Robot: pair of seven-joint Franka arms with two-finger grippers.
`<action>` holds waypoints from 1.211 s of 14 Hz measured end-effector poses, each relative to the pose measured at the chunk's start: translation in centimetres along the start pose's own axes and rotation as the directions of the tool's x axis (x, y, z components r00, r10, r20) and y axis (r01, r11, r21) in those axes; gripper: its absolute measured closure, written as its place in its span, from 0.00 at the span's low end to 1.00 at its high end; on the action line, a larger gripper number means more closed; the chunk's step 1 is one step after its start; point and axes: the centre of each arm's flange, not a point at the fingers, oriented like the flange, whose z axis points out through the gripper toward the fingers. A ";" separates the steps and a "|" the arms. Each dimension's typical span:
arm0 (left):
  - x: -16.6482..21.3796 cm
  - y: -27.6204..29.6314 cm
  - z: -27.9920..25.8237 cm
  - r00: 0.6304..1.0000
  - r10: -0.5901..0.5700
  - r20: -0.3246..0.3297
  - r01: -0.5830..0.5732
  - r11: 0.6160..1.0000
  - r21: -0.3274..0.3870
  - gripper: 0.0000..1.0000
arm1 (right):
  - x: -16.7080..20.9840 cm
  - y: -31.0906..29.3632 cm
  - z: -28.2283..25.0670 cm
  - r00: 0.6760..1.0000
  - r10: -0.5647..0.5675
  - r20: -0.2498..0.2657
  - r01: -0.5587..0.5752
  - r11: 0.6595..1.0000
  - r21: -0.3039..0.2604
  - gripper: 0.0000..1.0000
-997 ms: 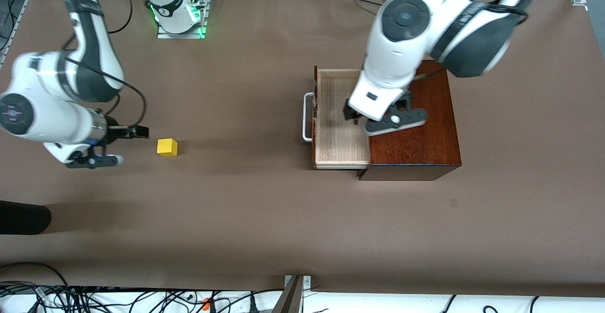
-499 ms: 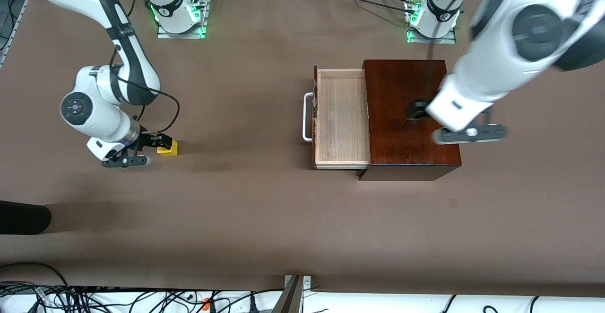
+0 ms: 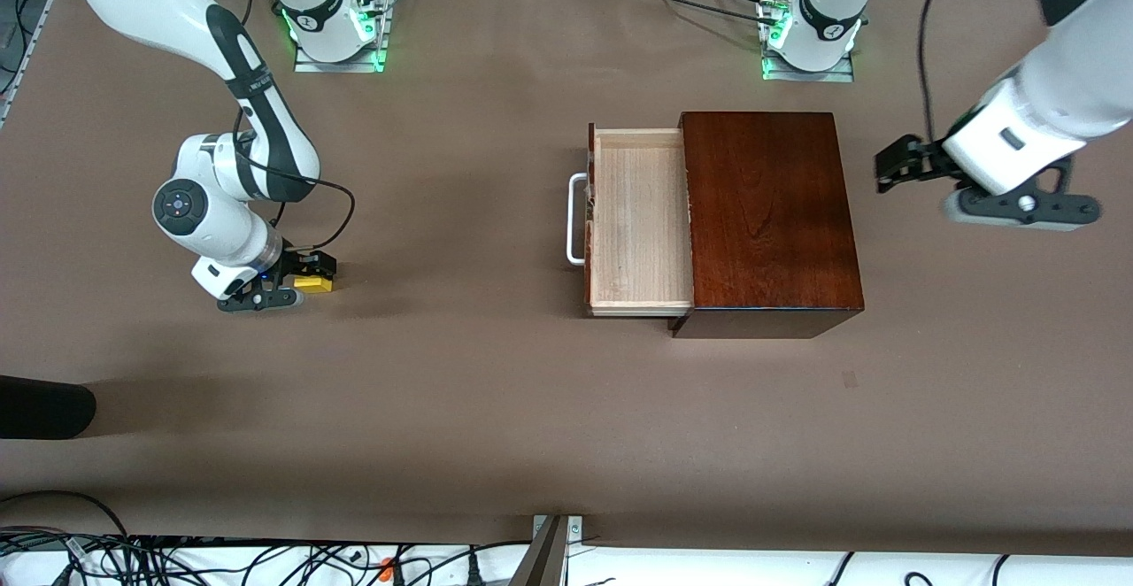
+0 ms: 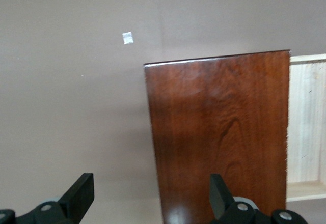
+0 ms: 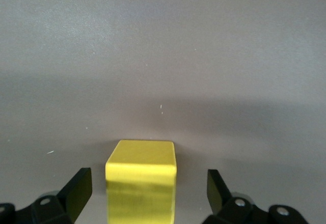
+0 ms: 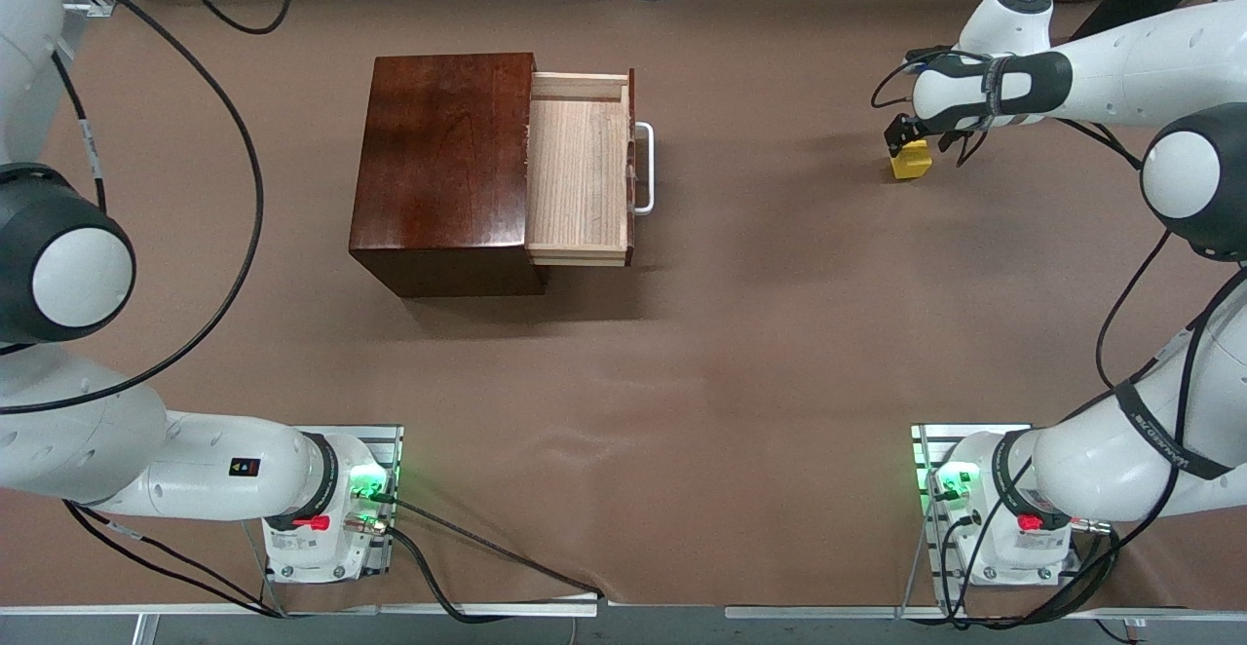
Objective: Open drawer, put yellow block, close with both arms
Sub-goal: 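Grasp the yellow cube with the right gripper, then carry the yellow cube with the right gripper over the open drawer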
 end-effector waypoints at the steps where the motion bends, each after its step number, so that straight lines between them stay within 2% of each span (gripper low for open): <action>1: -0.3 -0.9 0.1 1.000 0.003 0.002 -0.003 1.000 -0.001 0.00 | -0.1 0.0 0.4 1.000 -0.002 -0.005 0.002 1.000 -0.001 0.00; 2: -0.6 -1.5 0.4 1.000 0.009 -0.001 -0.009 1.000 -0.001 0.00 | -0.1 0.0 0.9 1.000 -0.003 -0.005 0.003 1.000 -0.002 0.10; 4: -1.1 -2.4 0.8 1.000 0.026 -0.012 -0.026 1.000 0.000 0.00 | -0.2 0.0 1.5 1.000 -0.004 0.000 0.004 1.000 -0.002 0.36; 5: -1.3 -2.8 0.8 0.999 0.035 -0.016 -0.035 0.999 0.000 0.00 | -0.2 0.0 1.5 1.000 -0.005 -0.001 0.005 1.000 -0.002 0.45; 9: -1.7 -3.5 0.2 0.999 0.038 -0.035 -0.038 0.999 0.001 0.00 | 0.8 -1.0 0.3 1.000 -0.021 -0.004 0.021 1.000 0.006 0.44; 12: -1.9 -3.5 -0.2 0.998 0.038 -0.042 -0.038 0.999 0.002 0.00 | 3.2 -1.7 -4.1 0.998 -0.016 0.063 0.015 1.000 0.017 0.44; 14: -1.9 -3.5 -0.2 0.998 0.038 -0.042 -0.038 0.999 0.002 0.00 | 4.8 -3.5 -8.2 0.993 0.046 0.107 -0.049 0.999 0.024 0.44; 17: -1.9 -3.6 -0.2 0.998 0.036 -0.043 -0.036 0.999 0.001 0.00 | 6.3 -10.0 -14.1 0.973 0.179 0.144 -0.185 0.982 0.032 0.44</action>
